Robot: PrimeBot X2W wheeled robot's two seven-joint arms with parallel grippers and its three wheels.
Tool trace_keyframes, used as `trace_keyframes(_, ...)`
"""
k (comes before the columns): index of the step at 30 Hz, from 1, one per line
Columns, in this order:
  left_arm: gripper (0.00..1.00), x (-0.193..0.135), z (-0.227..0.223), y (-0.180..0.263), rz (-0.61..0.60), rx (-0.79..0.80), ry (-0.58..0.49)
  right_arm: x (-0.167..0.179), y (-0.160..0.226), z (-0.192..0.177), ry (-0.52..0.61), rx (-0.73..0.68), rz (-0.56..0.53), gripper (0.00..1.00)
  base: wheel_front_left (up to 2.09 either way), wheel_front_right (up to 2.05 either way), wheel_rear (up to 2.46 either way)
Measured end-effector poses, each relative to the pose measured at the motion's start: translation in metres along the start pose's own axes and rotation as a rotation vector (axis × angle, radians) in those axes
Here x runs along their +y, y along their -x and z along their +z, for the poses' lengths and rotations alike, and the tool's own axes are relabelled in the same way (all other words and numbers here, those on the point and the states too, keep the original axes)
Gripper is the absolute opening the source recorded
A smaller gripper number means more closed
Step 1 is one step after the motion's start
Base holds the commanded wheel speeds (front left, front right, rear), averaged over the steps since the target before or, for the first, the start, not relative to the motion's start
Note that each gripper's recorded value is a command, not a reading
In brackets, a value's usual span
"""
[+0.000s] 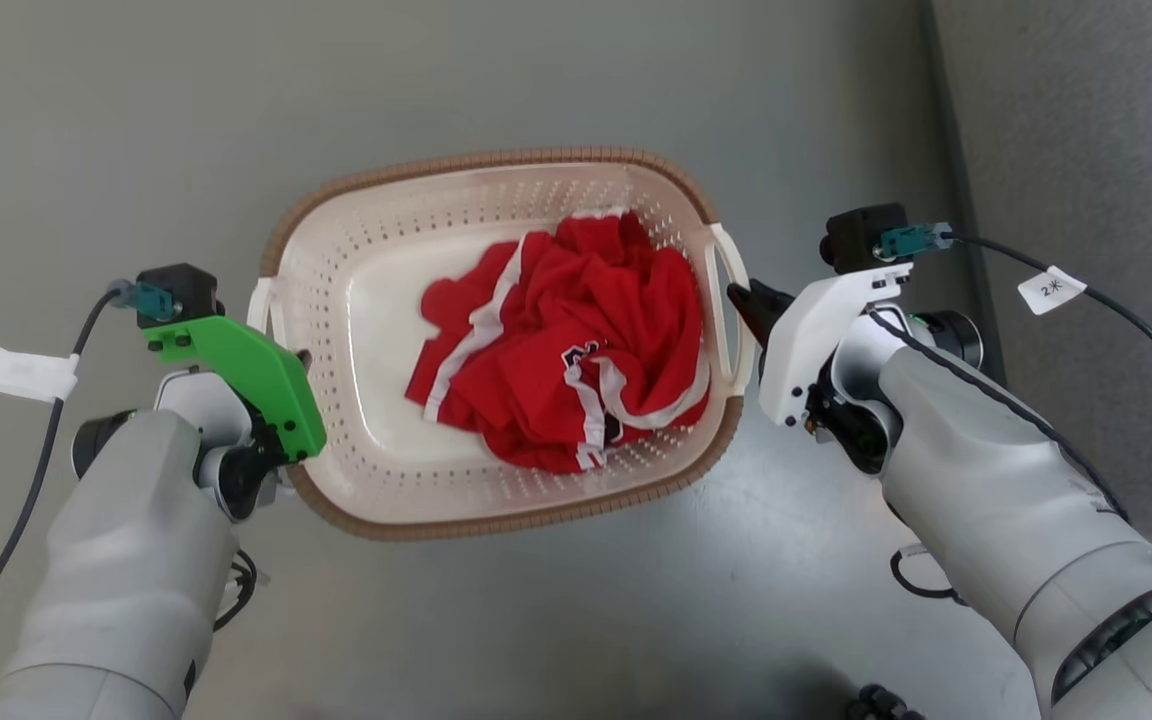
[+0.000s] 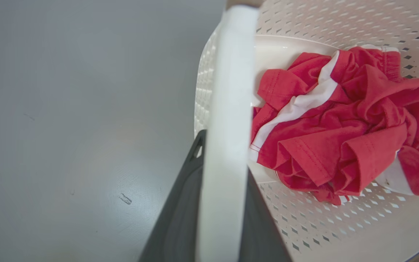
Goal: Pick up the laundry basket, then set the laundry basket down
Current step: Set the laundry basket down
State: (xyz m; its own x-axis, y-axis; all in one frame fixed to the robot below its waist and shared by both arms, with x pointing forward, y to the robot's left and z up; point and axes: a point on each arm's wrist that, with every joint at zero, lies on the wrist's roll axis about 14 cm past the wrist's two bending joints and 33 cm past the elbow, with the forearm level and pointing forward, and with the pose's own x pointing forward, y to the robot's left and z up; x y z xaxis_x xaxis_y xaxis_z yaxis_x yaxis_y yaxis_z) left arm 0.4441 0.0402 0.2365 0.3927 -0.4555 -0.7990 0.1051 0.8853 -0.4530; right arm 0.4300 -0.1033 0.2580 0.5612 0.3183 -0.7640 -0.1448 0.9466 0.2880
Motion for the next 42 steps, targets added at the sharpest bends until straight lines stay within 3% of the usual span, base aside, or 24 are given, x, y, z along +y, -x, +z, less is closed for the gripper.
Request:
trace_keyframes(26, 0.00, 0.039, -0.024, -0.060, 0.036, -0.010, 0.009, -0.021, -0.061, -0.039, -0.026, 0.065, -0.023, 0.00, 0.00, 0.00, 0.00)
trace_keyframes(42, 0.00, 0.043, -0.042, -0.078, 0.038, 0.021, 0.032, -0.033, -0.072, -0.060, -0.042, 0.111, -0.048, 0.00, 0.00, 0.00, 0.00)
